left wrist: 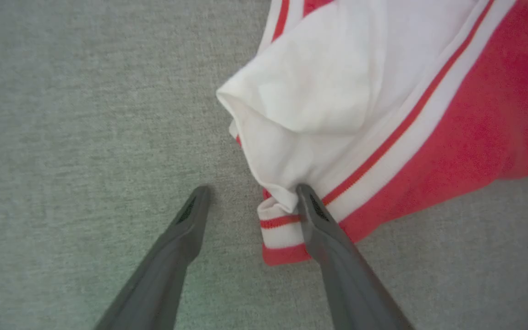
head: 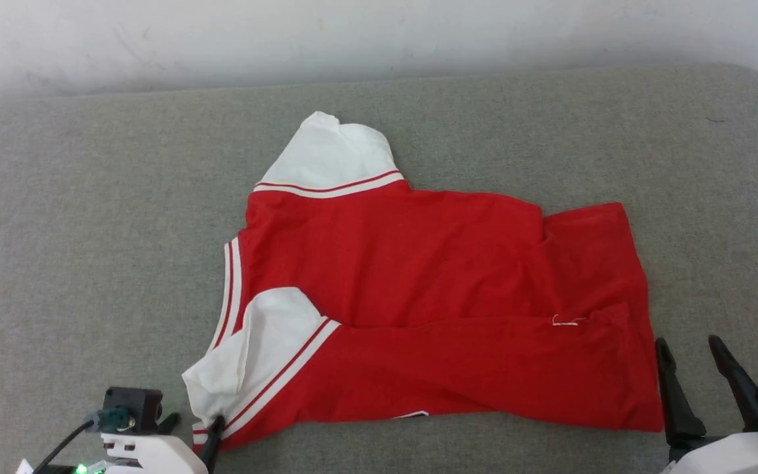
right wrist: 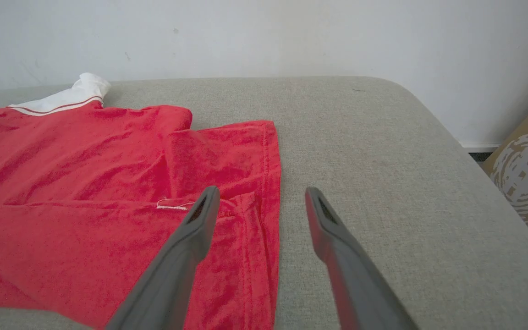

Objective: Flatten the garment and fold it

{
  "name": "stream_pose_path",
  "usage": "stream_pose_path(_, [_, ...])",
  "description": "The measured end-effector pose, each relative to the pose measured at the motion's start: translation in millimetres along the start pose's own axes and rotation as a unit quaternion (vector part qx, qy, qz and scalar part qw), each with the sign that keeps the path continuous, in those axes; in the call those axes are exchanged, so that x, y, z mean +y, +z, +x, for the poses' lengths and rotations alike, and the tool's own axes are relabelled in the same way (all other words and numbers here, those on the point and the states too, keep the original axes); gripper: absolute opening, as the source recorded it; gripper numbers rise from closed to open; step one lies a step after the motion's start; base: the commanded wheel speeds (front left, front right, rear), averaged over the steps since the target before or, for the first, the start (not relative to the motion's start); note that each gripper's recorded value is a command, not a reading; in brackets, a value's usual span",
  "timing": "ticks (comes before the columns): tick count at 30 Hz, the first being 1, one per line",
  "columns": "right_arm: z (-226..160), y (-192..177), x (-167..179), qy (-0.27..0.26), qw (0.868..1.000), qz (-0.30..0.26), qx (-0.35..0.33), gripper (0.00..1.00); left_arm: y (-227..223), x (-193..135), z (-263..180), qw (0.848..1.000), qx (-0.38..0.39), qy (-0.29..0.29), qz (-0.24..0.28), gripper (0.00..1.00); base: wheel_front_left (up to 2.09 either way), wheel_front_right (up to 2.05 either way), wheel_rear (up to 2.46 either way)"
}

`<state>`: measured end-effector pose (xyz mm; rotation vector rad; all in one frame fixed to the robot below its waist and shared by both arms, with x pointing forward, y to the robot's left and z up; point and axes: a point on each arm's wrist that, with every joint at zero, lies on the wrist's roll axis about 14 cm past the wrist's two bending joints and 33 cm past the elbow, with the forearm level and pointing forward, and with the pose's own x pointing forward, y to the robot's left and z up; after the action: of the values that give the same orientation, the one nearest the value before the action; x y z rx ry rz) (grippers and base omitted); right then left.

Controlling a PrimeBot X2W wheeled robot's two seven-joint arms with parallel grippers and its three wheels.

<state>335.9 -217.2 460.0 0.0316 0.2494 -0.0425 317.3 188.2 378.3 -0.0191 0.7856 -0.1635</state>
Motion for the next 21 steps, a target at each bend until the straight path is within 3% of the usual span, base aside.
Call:
stream_pose_path(2, [0.6,-1.7,0.1,0.000,1.000,0.001,0.003,1.00,-1.6,-2.2,3.8,1.000,0.015,-0.010,0.001,1.00,0.00,0.00,0.00])
stream_pose_path(3, [1.1,-1.9,0.4,0.000,1.000,0.000,0.003,1.00,-2.3,-1.9,5.5,1.000,0.022,-0.012,0.006,0.15,0.00,0.00,0.00])
stream_pose_path(4, [1.8,-1.8,1.6,0.001,1.000,0.000,0.004,1.00,-2.0,-2.0,6.9,1.000,0.025,-0.013,0.006,0.00,0.00,0.00,0.00])
stream_pose_path(13, [10.8,20.3,4.7,0.015,0.999,-0.034,-0.004,1.00,7.6,-9.4,6.8,0.999,-0.007,-0.021,-0.024,0.00,0.00,0.00,0.00])
stream_pose_path(17, [10.9,1.4,-3.6,0.014,0.997,-0.028,0.072,1.00,14.4,-10.2,3.6,0.999,-0.028,-0.013,-0.044,0.00,0.00,0.00,0.00])
stream_pose_path(21, [2.5,-37.6,-10.8,0.017,0.981,-0.028,0.190,1.00,19.1,-11.8,2.4,0.998,-0.040,-0.011,-0.055,0.00,0.00,0.00,0.00])
